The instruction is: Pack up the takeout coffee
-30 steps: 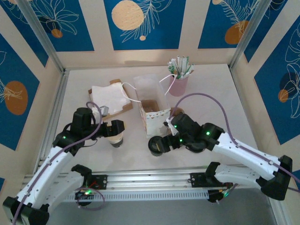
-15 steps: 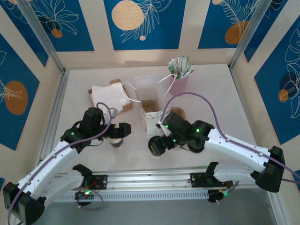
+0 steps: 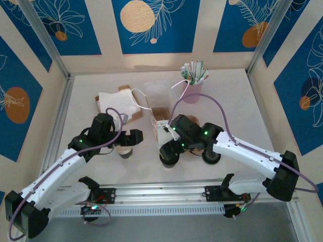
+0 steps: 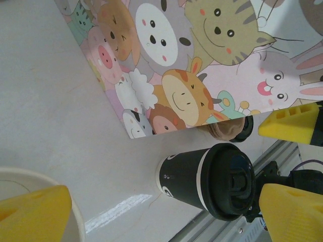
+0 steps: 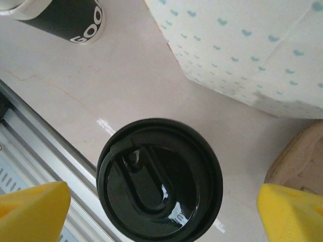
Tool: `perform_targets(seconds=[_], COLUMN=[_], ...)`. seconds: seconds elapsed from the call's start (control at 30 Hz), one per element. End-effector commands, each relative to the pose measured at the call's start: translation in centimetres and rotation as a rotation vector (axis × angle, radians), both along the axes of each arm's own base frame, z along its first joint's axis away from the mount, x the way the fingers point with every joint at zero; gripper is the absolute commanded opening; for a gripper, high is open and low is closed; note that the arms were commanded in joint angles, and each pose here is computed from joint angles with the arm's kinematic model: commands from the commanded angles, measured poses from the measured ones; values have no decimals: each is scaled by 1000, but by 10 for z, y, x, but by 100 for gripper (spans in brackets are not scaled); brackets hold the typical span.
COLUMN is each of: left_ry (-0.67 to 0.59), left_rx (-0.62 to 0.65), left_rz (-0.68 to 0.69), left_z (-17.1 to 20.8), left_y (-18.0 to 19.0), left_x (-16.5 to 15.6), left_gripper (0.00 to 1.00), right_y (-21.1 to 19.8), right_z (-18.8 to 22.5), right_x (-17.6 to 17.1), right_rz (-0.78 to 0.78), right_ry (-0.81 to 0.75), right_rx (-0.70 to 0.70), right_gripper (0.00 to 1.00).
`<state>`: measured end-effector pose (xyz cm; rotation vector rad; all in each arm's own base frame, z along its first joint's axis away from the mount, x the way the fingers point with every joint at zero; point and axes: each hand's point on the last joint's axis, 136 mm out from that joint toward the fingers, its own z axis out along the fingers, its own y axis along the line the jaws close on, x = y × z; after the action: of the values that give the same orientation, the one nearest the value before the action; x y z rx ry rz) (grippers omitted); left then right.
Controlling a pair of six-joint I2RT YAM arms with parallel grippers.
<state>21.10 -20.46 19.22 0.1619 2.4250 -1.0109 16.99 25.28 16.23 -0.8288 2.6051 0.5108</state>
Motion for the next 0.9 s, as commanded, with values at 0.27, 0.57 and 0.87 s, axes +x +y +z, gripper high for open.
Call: perform_targets(seconds=[0.27,0.57,0.87], left_ry=[-67,-77,-82], left_rx=[1,1,2], left_rz=[-10,-19,-7], left_z=[15,20,24], left_y=[-4,-8,-4], left_x=[7,13,9], left_gripper=[96,96,96], right_y=[22,42,36], right_z=[14,16,18], right_x=[41,67,45], right_rz=[-23,0,44], right_ry=[-72,-133,-89], right_rx=[70,67,61], right_gripper=[89,88,90])
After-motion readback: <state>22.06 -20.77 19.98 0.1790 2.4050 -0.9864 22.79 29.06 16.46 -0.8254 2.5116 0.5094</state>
